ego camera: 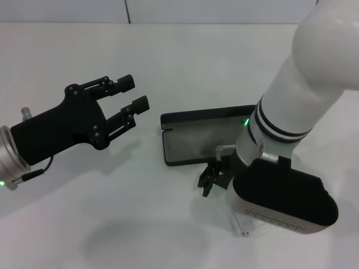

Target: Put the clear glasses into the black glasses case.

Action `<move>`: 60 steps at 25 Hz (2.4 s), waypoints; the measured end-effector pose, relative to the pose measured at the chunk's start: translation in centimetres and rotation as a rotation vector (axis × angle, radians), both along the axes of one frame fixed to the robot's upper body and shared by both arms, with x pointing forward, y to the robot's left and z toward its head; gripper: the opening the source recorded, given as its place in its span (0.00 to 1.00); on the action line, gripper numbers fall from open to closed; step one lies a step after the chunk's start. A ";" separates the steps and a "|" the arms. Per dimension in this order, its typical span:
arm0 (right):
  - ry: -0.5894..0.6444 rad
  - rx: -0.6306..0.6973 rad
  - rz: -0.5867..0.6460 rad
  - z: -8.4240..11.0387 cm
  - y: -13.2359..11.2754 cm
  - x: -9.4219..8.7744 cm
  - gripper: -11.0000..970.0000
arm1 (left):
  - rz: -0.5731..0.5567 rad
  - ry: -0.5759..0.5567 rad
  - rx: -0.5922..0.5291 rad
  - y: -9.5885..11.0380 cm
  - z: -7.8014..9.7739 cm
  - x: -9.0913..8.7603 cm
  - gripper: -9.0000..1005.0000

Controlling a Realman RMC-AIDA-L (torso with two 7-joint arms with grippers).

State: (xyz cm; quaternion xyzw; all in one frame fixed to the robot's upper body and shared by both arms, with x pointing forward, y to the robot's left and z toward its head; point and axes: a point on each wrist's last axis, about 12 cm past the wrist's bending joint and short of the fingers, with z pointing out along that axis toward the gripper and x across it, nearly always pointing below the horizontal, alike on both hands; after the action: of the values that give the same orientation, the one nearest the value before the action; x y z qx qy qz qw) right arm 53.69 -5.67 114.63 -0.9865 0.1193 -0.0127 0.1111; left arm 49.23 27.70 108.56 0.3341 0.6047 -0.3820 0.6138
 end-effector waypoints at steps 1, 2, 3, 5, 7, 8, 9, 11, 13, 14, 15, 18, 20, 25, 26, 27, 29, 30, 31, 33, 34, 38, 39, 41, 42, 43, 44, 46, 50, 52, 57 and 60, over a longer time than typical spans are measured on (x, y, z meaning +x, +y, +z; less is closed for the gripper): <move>0.001 -0.001 0.000 0.0 0.0 0.0 0.72 | 0.001 0.000 0.001 0.0 0.0 0.0 0.49; 0.001 -0.002 -0.001 -0.1 0.0 -0.1 0.71 | 0.002 0.001 0.001 0.1 0.0 -0.1 0.49; 0.001 -0.004 -0.001 -0.1 0.0 -0.1 0.70 | 0.002 0.002 0.001 0.1 0.0 -0.1 0.49; 0.001 -0.002 -0.005 -0.2 0.0 -0.1 0.69 | 0.003 0.003 0.001 0.1 -0.1 -0.1 0.49; 0.001 0.000 -0.012 -0.2 0.0 -0.1 0.67 | 0.003 0.003 0.002 0.2 -0.1 -0.1 0.49; 0.002 0.001 -0.015 -0.2 0.0 0.0 0.67 | 0.003 0.003 0.003 0.2 -0.1 -0.1 0.49; 0.002 -0.001 -0.018 -0.3 0.0 0.0 0.66 | 0.004 0.003 0.003 0.2 -0.1 -0.1 0.49; 0.004 -0.004 -0.021 -0.4 -0.1 0.1 0.56 | 0.004 0.003 0.003 0.2 -0.1 -0.1 0.49; 0.008 -0.004 -0.028 -0.3 -0.2 0.1 0.46 | 0.004 0.003 0.003 0.2 -0.1 -0.1 0.49; 0.011 -0.002 -0.036 -0.3 -0.3 0.2 0.41 | 0.004 0.003 0.003 0.2 -0.1 -0.1 0.49; 0.017 0.005 -0.053 0.0 -0.4 0.3 0.37 | 0.004 0.003 0.004 0.2 0.0 -0.1 0.49; 0.028 0.012 -0.084 0.4 -0.7 0.5 0.26 | 0.002 0.005 0.003 0.3 0.0 0.0 0.49; 0.042 0.023 -0.116 1.0 -1.1 0.7 0.19 | 0.001 0.005 0.003 0.3 0.0 0.0 0.49; 0.108 0.105 -0.212 2.9 -2.8 1.2 0.12 | -0.016 -0.002 -0.005 0.2 0.2 -0.2 0.49; 0.128 0.127 -0.235 3.1 -3.2 1.3 0.12 | -0.025 -0.006 -0.009 0.2 0.3 -0.3 0.49; 0.153 0.157 -0.262 3.4 -3.7 1.3 0.12 | -0.036 -0.011 -0.015 0.2 0.3 -0.4 0.49; 0.203 0.231 -0.328 3.8 -5.0 1.6 0.12 | -0.056 -0.021 -0.027 0.2 0.5 -0.7 0.49; 0.230 0.279 -0.369 4.0 -5.7 1.8 0.12 | -0.068 -0.028 -0.036 0.2 0.6 -0.9 0.50; 0.266 0.343 -0.421 4.1 -6.8 2.0 0.12 | -0.081 -0.035 -0.044 0.1 0.7 -1.0 0.50; 0.331 0.473 -0.525 4.3 -9.0 2.4 0.12 | -0.099 -0.050 -0.053 0.1 0.9 -1.3 0.50; 0.364 0.544 -0.572 4.5 -10.1 2.5 0.12 | -0.110 -0.061 -0.058 0.0 1.0 -1.4 0.50; 0.516 0.816 -0.750 3.9 -14.2 2.2 0.12 | -0.147 -0.102 -0.070 -0.5 1.2 -1.7 0.50; 0.554 0.876 -0.791 3.7 -15.1 2.0 0.12 | -0.160 -0.114 -0.078 -0.9 1.3 -1.6 0.50; 0.627 0.952 -0.852 2.8 -16.2 1.7 0.12 | -0.162 -0.118 -0.082 -1.0 1.3 -1.5 0.50; 0.666 0.985 -0.880 2.3 -16.6 1.5 0.12 | -0.162 -0.124 -0.088 -1.2 1.3 -1.4 0.50; 0.697 1.002 -0.907 1.8 -16.7 1.5 0.12 | -0.164 -0.127 -0.095 -1.4 1.3 -1.2 0.50; 0.726 1.017 -0.939 1.4 -16.9 1.6 0.12 | -0.170 -0.131 -0.102 -1.7 1.3 -1.0 0.50; 0.789 1.042 -1.016 0.6 -17.2 1.8 0.12 | -0.203 -0.131 -0.120 -2.6 1.5 -0.3 0.50; 0.946 1.027 -1.121 -0.9 -17.3 2.0 0.12 | -0.271 -0.130 -0.150 -4.2 2.0 1.0 0.50; 1.015 0.995 -1.161 -1.3 -17.1 2.2 0.12 | -0.301 -0.123 -0.160 -5.1 2.3 1.6 0.50; 1.133 0.943 -1.245 -2.1 -16.7 2.5 0.12 | -0.347 -0.099 -0.178 -6.7 2.4 2.5 0.50; 1.188 0.921 -1.283 -2.4 -16.3 2.6 0.12 | -0.381 -0.096 -0.164 -7.5 2.2 2.5 0.50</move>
State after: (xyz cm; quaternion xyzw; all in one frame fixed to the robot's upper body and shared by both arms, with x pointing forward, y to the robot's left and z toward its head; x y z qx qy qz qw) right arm 56.28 -22.01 112.24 -0.4414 0.6611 0.4743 0.3784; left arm 51.71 20.21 110.81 0.4092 0.4674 -0.5228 0.5837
